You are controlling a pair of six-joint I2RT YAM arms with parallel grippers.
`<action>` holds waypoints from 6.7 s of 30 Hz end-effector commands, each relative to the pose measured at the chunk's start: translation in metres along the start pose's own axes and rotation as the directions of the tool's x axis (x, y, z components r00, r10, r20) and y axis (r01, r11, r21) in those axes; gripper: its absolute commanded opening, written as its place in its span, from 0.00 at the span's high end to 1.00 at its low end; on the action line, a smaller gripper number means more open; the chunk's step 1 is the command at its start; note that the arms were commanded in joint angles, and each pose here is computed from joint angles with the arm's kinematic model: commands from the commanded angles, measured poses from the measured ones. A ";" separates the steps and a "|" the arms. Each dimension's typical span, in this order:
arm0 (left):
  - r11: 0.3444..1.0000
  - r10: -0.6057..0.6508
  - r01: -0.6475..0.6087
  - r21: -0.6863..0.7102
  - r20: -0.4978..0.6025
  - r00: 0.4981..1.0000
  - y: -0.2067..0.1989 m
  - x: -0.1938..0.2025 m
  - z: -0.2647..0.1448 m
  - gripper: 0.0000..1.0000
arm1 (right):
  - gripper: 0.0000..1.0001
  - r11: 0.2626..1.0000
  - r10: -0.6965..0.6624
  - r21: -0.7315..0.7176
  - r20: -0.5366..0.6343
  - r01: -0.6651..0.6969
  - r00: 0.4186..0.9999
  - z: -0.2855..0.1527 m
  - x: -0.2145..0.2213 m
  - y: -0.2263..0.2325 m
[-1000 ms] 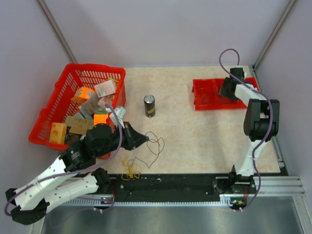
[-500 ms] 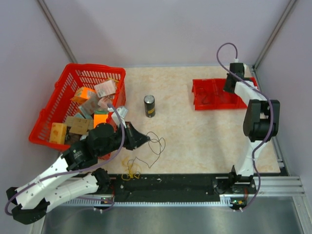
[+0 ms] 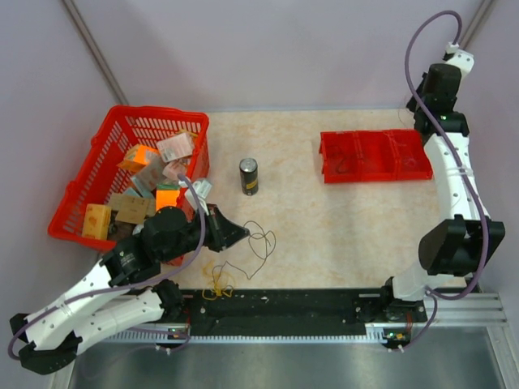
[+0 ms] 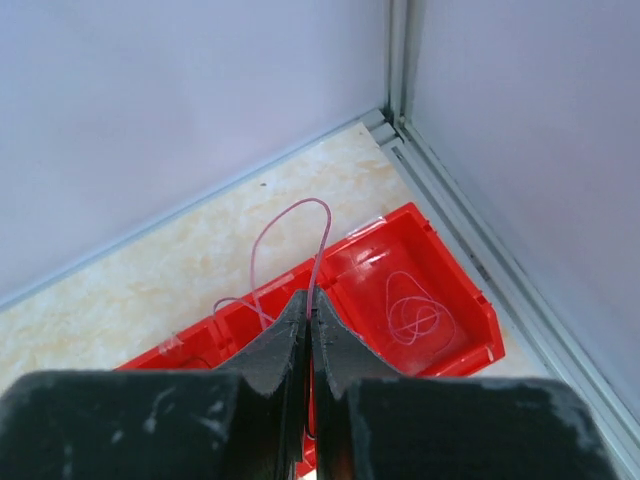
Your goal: Untangle the cables
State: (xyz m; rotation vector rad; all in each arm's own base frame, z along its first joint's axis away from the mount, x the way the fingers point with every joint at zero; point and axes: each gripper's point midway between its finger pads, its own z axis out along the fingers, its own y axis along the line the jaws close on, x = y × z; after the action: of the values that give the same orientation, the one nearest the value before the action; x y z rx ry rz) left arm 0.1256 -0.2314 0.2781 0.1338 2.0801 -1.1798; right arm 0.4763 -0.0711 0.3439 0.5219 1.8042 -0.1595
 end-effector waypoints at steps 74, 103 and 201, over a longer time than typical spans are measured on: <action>0.996 0.089 -0.087 -0.033 0.081 0.993 -0.001 -0.023 -0.020 1.00 | 0.46 0.805 0.389 -0.117 -0.637 -0.582 0.666 -0.003 0.229 0.071; 0.992 0.129 -0.129 -0.005 0.034 0.991 -0.009 -0.020 -0.006 1.00 | 0.90 0.976 0.083 -0.138 -0.482 -0.169 0.872 0.057 0.240 0.128; 0.997 0.030 -0.028 0.069 -0.030 0.999 -0.050 -0.032 0.026 1.00 | 0.19 -0.080 -0.283 -0.997 0.008 -0.015 0.959 -0.409 0.214 0.178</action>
State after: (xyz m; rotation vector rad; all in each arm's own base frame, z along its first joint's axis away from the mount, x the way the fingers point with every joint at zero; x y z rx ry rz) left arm 0.1428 -0.2670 0.3120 0.2334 2.0809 -1.1808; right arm 0.1397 0.2832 0.2735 -0.8421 1.6872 1.2629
